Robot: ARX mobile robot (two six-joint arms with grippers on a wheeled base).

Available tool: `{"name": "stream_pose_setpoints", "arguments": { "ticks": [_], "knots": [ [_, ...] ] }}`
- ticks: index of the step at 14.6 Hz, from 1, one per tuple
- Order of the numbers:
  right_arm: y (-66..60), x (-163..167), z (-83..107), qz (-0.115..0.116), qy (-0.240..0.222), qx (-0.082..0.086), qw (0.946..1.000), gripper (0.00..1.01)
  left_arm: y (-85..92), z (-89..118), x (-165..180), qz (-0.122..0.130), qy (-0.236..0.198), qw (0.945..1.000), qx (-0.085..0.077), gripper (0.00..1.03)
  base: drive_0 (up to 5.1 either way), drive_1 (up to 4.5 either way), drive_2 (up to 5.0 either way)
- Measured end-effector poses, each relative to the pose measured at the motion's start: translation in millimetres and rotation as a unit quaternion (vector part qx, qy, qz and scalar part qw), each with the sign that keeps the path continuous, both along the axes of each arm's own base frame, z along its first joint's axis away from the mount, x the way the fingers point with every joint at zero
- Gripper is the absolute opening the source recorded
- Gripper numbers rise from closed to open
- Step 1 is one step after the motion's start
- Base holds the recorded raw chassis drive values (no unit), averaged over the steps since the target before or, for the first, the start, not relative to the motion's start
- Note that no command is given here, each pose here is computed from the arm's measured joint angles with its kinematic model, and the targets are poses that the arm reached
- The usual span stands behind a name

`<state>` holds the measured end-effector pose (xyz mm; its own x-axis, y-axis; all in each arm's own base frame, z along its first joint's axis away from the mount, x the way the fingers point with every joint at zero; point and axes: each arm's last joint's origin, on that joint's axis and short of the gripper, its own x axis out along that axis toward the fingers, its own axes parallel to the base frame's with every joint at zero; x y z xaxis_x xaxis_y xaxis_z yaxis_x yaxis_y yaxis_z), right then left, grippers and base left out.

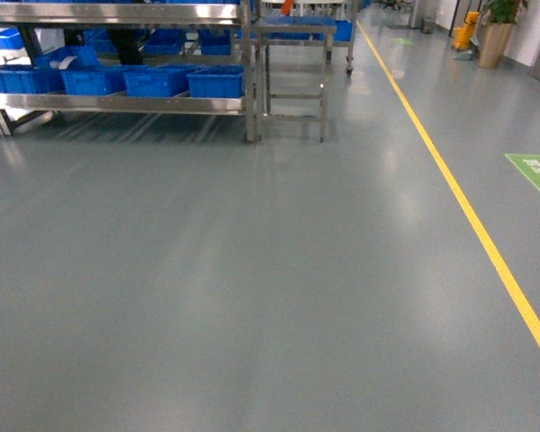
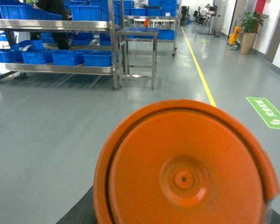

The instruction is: Sort blue parts and orange caps into right shelf containers

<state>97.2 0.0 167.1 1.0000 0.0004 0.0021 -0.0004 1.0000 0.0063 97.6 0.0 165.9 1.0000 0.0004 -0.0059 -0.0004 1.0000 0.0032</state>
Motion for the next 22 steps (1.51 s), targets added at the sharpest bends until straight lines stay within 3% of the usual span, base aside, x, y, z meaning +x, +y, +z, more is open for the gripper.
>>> {"name": "stream_pose_setpoints", "arguments": {
  "ticks": [5,22],
  "knots": [
    [-0.1,0.0,0.0,-0.001,0.000,0.000,1.0000,0.45,-0.1,0.0,0.0,-0.001,0.000,1.0000,0.000,0.42,-0.8,-0.83,-0.8],
    [-0.1,0.0,-0.2,-0.001,0.001,0.000,1.0000,0.45,-0.1,-0.1,0.0,-0.001,0.001,1.0000,0.000,0.42,0.0,4.23,-4.2]
  ]
}}
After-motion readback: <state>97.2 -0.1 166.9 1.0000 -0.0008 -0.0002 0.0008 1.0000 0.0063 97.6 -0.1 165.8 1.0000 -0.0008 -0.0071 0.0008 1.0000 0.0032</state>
